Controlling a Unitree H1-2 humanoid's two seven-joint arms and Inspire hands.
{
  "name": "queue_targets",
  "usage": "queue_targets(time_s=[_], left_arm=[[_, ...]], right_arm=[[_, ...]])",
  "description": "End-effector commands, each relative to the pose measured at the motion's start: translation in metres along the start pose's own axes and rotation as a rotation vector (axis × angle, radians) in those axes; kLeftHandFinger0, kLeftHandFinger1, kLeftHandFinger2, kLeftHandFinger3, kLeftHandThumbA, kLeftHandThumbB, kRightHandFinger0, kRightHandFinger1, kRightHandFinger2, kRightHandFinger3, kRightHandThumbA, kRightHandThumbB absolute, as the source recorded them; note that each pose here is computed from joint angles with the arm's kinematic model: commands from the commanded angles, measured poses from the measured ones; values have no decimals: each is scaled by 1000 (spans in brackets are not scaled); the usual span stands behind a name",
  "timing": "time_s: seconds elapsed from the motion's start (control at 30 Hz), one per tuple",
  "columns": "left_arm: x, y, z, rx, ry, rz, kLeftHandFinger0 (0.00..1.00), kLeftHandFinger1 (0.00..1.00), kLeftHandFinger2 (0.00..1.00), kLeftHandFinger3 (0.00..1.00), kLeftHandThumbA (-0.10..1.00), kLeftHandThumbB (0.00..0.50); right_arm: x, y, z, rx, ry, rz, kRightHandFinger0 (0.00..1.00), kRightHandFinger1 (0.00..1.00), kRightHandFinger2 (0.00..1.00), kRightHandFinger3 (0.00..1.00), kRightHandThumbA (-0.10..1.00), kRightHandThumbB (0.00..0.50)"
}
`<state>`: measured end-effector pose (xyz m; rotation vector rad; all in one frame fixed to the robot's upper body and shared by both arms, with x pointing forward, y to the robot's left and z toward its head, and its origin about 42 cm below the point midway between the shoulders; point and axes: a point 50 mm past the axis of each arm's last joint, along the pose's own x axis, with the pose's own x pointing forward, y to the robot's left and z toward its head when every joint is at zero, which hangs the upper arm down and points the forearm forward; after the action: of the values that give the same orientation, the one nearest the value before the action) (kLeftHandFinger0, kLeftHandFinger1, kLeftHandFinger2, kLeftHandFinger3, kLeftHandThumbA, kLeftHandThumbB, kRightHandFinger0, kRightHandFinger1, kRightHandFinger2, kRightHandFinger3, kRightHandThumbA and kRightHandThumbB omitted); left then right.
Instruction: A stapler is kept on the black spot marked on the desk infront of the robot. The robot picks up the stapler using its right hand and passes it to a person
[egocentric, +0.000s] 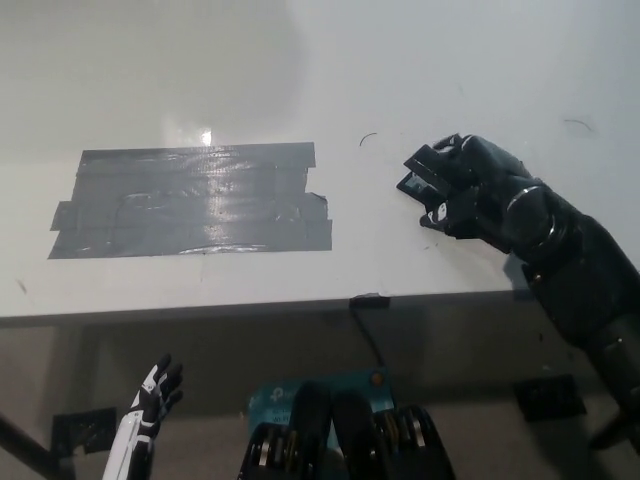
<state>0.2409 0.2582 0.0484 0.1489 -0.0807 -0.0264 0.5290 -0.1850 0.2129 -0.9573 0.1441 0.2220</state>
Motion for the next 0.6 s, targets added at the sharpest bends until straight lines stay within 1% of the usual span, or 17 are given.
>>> queue_targets(time_s=[0.0, 0.03, 0.07, 0.1, 0.13, 0.17, 0.23, 0.27, 0.3, 0.33, 0.4, 0.43, 0.47, 0.5, 0.53, 0.57], left_arm=[[2, 4, 7, 13, -45, 2, 1000, 1000, 1000, 1000, 1000, 500], [3, 4, 8, 16, -44, 3, 1000, 1000, 1000, 1000, 1000, 500], [4, 4, 8, 20, -43, 2, 1000, 1000, 1000, 1000, 1000, 500], [4, 5, 8, 20, -43, 1, 1000, 1000, 1000, 1000, 1000, 500], [5, 5, 8, 18, -46, -1, 1000, 1000, 1000, 1000, 1000, 495], [4, 5, 8, 16, -45, -2, 1000, 1000, 1000, 1000, 1000, 497], [2, 5, 7, 15, -43, -1, 1000, 1000, 1000, 1000, 1000, 489], [2, 5, 7, 17, -44, 2, 1000, 1000, 999, 1000, 1000, 489], [1, 4, 7, 15, -44, 1, 1000, 1000, 999, 1000, 1000, 490], [0, 5, 6, 13, -43, 1, 1000, 1000, 999, 1000, 1000, 490], [1, 5, 6, 13, -42, 1, 1000, 1000, 995, 1000, 1000, 483], [1, 6, 7, 11, -41, 2, 1000, 1000, 988, 1000, 1000, 481], [-1, 6, 6, 7, -39, 2, 1000, 1000, 976, 1000, 1000, 485], [-1, 6, 6, 5, -38, 3, 1000, 1000, 971, 1000, 1000, 492], [0, 5, 6, 3, -36, 4, 1000, 1000, 969, 1000, 1000, 486], [1, 5, 7, 1, -37, 2, 1000, 998, 967, 1000, 1000, 483]], right_arm=[[-2, 14, 2, 4, 20, -44, 0, 172, 335, 427, 1000, 0], [-2, 13, 2, 11, 16, -47, 2, 140, 346, 458, 1000, 0], [-3, 12, 1, 16, 14, -49, 3, 156, 357, 474, 1000, 0], [-3, 11, 0, 21, 13, -50, 9, 158, 355, 446, 1000, 0], [-3, 10, -1, 37, 12, -51, 2, 157, 380, 443, 1000, 0], [-3, 10, -4, 52, 11, -50, 0, 180, 442, 457, 1000, 0], [-5, 11, -7, 78, 15, -47, 33, 285, 612, 536, 1000, 1], [-6, 9, -11, 127, 27, -42, 40, 308, 625, 523, 999, 8], [-6, 8, -13, 155, 31, -36, 35, 284, 583, 474, 1000, 8], [-7, 8, -14, 176, 31, -29, 33, 272, 556, 447, 1000, 8], [-7, 5, -15, 210, 33, -24, 42, 152, 366, 273, 999, 11], [-7, 2, -16, 235, 34, -22, 12, 94, 282, 200, 995, 15], [-8, -1, -18, 267, 32, -22, 30, 23, 171, 78, 997, 1], [-8, -3, -19, 279, 34, -22, 42, 5, 138, 36, 1000, 0], [-9, -5, -20, 311, 37, -19, 12, 1, 133, 8, 1000, 0], [-9, -8, -21, 359, 35, -14, 0, 1, 133, 0, 973, 0]])
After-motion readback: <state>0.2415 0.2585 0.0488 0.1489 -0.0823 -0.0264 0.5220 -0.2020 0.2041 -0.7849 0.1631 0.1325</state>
